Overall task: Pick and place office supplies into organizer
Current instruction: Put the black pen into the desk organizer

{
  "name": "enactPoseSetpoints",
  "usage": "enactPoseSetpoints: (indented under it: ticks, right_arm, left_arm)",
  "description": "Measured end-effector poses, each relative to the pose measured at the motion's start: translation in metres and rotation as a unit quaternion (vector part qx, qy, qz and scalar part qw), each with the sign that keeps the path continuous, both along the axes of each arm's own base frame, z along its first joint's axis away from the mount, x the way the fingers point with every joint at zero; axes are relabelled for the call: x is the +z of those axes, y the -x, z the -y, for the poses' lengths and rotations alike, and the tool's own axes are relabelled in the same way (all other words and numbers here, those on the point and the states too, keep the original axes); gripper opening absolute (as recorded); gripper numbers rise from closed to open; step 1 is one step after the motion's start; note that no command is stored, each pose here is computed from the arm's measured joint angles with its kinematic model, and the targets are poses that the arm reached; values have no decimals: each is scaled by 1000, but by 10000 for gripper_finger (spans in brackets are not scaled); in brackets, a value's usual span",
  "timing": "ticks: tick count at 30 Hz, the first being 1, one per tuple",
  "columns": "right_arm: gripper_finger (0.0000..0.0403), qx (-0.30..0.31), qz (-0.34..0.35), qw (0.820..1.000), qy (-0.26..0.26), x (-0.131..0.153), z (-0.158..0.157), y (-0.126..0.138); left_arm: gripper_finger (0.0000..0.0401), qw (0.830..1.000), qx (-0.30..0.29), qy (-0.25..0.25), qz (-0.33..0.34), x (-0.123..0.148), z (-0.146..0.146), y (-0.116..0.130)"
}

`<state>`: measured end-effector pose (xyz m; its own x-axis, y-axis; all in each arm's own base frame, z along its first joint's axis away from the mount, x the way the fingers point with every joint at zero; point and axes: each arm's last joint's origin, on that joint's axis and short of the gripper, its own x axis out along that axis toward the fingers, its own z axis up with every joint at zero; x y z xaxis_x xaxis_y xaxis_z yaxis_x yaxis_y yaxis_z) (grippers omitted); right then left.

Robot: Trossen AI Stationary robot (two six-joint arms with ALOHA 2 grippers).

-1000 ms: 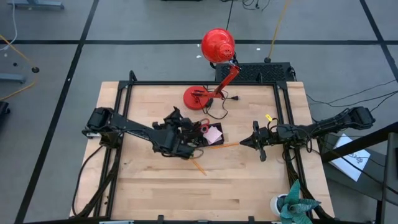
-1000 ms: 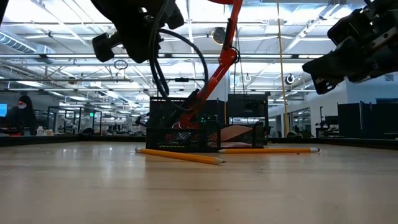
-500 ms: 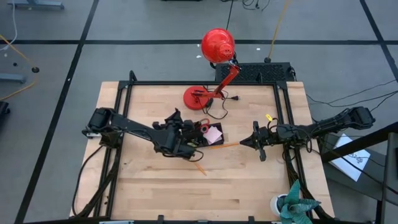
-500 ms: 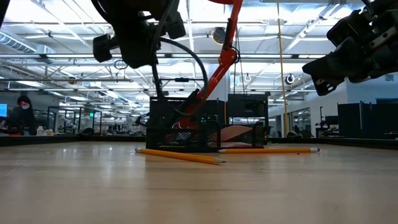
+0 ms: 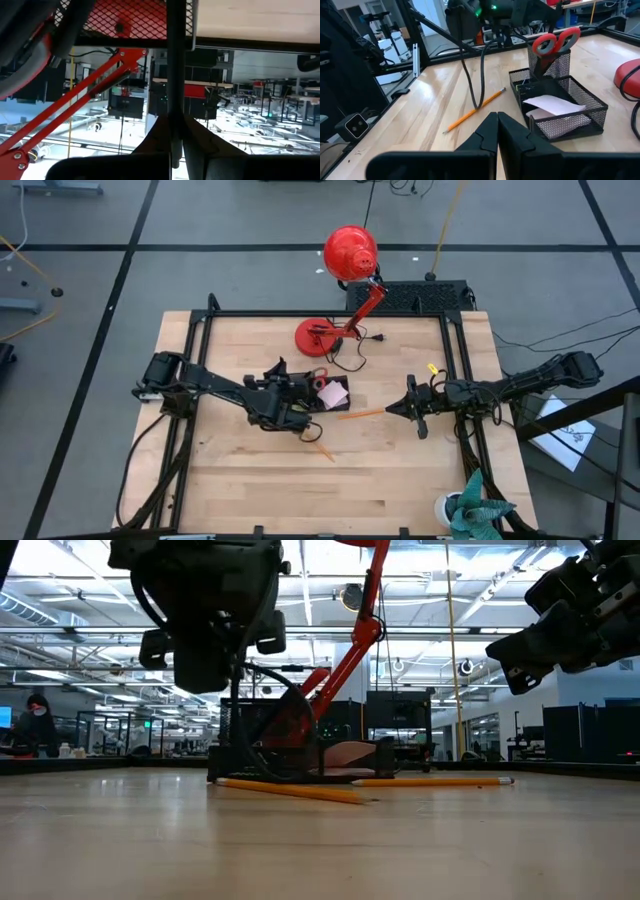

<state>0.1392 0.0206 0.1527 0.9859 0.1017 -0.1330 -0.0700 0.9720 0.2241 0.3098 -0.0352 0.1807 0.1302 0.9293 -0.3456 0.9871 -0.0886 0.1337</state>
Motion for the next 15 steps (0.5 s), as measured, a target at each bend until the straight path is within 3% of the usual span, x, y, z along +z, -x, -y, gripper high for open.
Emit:
enactPoseSetpoints:
  ticks: [12,15]
  right_arm:
    - [4,-1,0,1000,-4,0,0,0]
    - [4,-1,0,1000,-4,0,0,0]
  left_arm:
    - [13,999,-31,35,-3,-7,0,-13]
    - [41,999,-31,39,15,-7,0,-16]
